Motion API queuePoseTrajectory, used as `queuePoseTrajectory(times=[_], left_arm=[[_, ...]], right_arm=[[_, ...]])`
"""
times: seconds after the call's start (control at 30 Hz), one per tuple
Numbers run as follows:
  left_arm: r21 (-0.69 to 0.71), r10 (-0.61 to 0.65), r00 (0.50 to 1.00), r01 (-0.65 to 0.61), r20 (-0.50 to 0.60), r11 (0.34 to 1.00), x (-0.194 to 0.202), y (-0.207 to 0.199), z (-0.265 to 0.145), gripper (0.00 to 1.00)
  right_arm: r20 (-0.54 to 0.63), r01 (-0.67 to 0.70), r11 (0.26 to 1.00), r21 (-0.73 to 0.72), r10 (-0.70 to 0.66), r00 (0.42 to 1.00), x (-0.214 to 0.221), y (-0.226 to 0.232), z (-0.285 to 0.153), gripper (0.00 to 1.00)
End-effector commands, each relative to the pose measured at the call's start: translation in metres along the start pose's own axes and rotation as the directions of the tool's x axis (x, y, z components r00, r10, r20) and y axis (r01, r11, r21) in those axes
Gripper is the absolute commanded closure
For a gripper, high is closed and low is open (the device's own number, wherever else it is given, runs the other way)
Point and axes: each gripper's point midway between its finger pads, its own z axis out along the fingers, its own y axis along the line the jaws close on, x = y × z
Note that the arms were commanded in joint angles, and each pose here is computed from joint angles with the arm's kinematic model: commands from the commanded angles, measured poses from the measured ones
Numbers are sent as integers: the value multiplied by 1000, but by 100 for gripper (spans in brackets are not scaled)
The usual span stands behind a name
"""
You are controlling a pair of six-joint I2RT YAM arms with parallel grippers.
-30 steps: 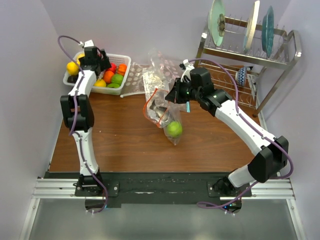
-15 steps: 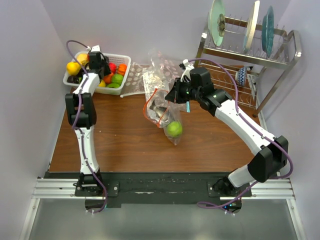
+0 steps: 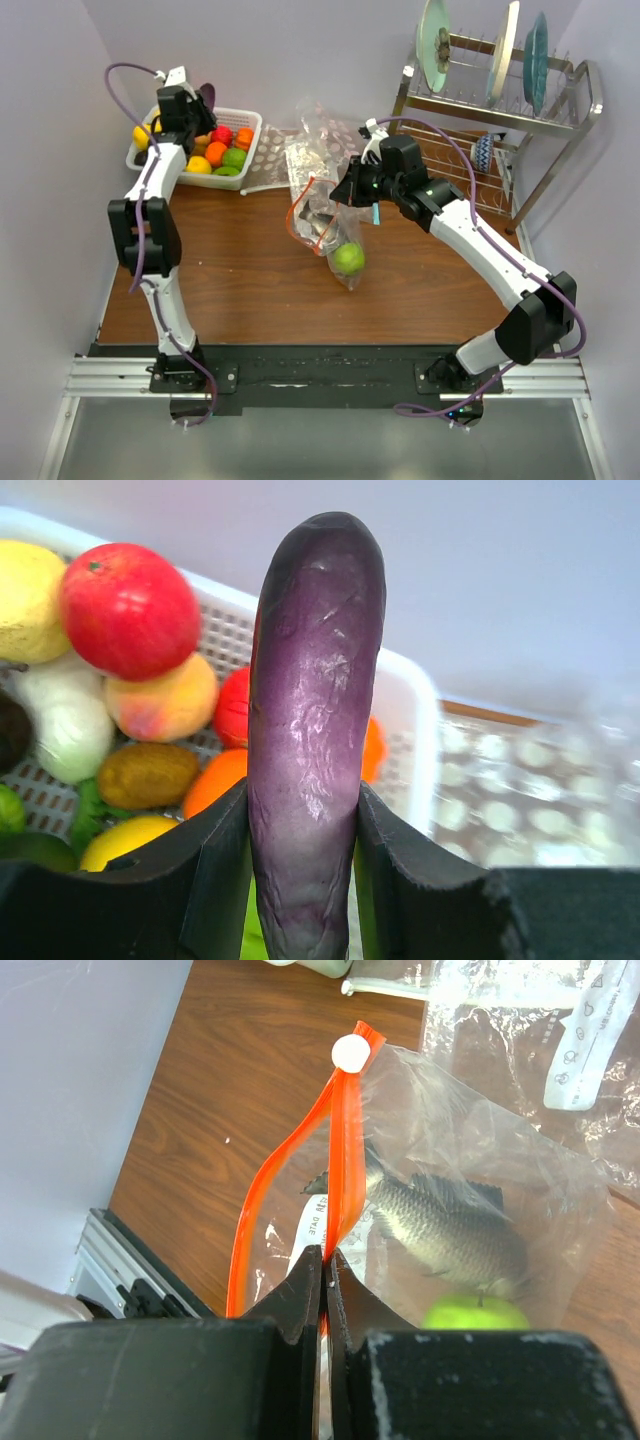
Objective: Place the food in the zip-top bag and seal the zipper
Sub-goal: Pick up the fake vegetable from the bin, then place the fake vegetable in the zipper food storage bag.
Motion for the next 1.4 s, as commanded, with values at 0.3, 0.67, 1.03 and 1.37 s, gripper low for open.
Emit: queuePoseTrajectory(times=[0.3, 0.67, 1.03, 1.37], left_arm=[[445, -170, 985, 169, -40, 879, -23, -112, -154, 77], [604, 30, 977, 106, -211, 790, 55, -181, -281, 75], [669, 85, 964, 109, -251, 735, 87, -179, -352, 75], [644, 196, 905, 105, -378, 758, 121, -167, -360, 74]], right_arm=[[41, 12, 999, -49, -10, 999, -20, 16, -8, 100], [34, 10, 999, -47, -9, 999, -17, 14, -5, 100], [9, 4, 999, -40, -3, 1000, -6, 8, -1, 100], [-14, 3, 999, -45, -3, 1000, -3, 8, 4, 100]])
